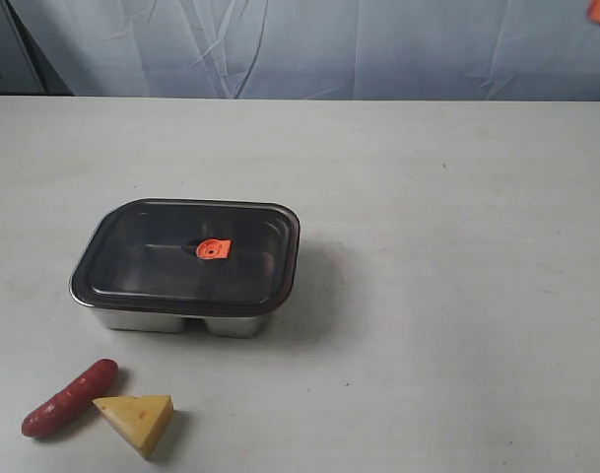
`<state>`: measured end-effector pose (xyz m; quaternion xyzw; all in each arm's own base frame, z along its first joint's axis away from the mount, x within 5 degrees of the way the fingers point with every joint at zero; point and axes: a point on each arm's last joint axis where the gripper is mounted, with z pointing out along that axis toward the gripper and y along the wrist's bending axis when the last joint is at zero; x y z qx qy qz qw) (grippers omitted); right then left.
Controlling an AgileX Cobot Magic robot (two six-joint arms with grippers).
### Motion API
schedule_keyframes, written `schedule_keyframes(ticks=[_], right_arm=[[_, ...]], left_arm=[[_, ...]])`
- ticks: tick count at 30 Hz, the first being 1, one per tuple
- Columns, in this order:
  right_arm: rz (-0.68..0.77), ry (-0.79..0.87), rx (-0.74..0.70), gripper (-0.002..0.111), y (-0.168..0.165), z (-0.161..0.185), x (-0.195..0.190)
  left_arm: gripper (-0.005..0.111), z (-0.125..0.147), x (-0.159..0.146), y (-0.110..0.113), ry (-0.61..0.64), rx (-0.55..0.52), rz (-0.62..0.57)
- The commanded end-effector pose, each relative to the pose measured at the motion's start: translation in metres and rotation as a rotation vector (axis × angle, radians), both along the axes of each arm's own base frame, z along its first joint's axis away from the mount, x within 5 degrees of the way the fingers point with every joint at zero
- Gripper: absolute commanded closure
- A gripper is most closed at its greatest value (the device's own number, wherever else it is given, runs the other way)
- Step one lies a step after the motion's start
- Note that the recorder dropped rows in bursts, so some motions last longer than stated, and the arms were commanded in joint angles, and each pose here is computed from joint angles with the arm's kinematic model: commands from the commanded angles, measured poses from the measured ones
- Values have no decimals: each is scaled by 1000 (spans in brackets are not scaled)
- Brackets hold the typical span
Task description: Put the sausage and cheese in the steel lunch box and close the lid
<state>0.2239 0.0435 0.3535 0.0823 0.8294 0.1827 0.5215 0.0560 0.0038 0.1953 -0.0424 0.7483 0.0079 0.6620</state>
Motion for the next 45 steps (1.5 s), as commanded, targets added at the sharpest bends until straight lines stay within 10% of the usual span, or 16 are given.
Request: schedule_keyframes(ticks=[1,7,16,45], right_arm=[[161,183,-86,96,23,-37,66],[410,472,35,64,57,-95,125],[707,684,407,66,94,-179,146],[846,802,496,66,126,-235,136]], left_arm=[[107,0,0,0,-11,6,4],[107,0,0,0,-11,6,4],[107,0,0,0,-11,6,4],[107,0,0,0,-10,14,5]])
